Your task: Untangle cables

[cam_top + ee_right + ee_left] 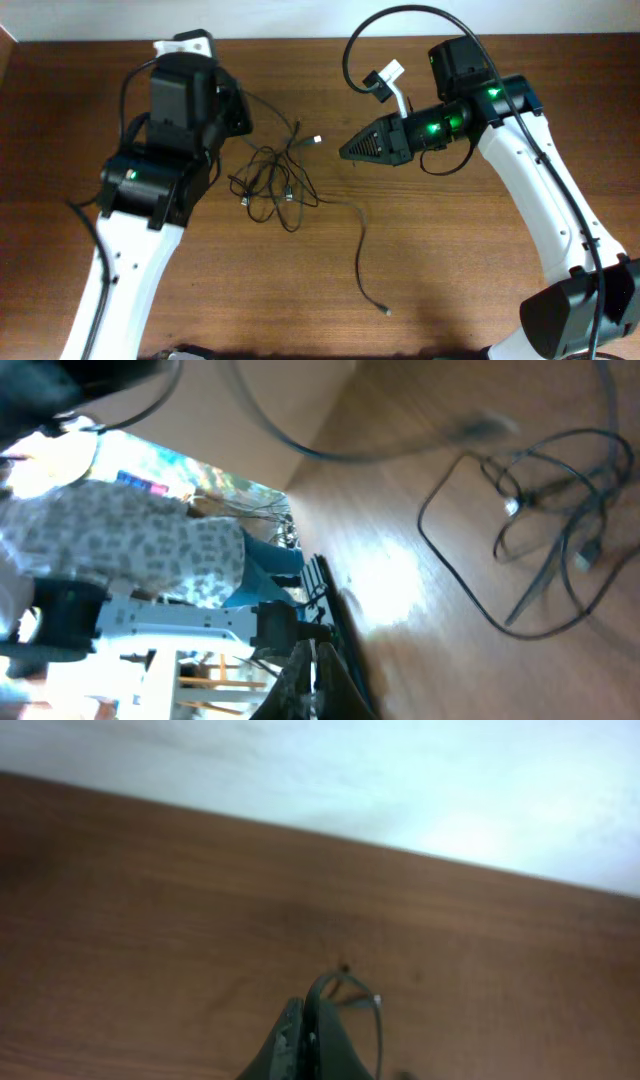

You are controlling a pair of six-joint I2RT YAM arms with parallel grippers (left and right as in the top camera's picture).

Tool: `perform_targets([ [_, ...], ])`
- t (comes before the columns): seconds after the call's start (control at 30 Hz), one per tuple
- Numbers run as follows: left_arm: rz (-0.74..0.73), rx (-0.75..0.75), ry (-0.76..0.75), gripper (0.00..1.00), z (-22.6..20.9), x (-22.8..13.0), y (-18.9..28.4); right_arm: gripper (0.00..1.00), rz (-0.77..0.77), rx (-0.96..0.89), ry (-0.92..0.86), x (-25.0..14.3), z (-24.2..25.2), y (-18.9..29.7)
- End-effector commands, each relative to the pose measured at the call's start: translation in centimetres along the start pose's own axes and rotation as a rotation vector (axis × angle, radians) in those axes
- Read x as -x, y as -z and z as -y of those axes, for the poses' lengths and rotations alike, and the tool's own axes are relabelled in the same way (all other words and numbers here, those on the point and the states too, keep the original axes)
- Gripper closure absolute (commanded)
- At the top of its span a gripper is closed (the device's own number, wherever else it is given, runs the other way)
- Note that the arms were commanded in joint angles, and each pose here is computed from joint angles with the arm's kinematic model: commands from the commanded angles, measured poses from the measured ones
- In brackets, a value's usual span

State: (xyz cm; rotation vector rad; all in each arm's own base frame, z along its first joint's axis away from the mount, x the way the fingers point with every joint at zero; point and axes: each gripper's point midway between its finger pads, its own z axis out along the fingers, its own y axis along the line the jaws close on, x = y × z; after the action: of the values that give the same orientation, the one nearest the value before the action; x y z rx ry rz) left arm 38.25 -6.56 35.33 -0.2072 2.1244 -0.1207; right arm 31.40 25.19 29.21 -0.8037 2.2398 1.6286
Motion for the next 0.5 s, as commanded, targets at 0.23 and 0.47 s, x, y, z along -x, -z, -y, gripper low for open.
perform_targets([
  [0.23, 0.415, -0.512, -0.185, 1.0, 7.0, 7.8, 13.8, 0.09, 0.066, -0.415, 0.035, 3.7, 6.6, -3.3],
  [0.47, 0.611, -0.466, -0.149, 1.0, 5.2, 10.7, 18.9, 0.5, 0.139, -0.908, -0.193, 2.6, 17.1, -8.6],
])
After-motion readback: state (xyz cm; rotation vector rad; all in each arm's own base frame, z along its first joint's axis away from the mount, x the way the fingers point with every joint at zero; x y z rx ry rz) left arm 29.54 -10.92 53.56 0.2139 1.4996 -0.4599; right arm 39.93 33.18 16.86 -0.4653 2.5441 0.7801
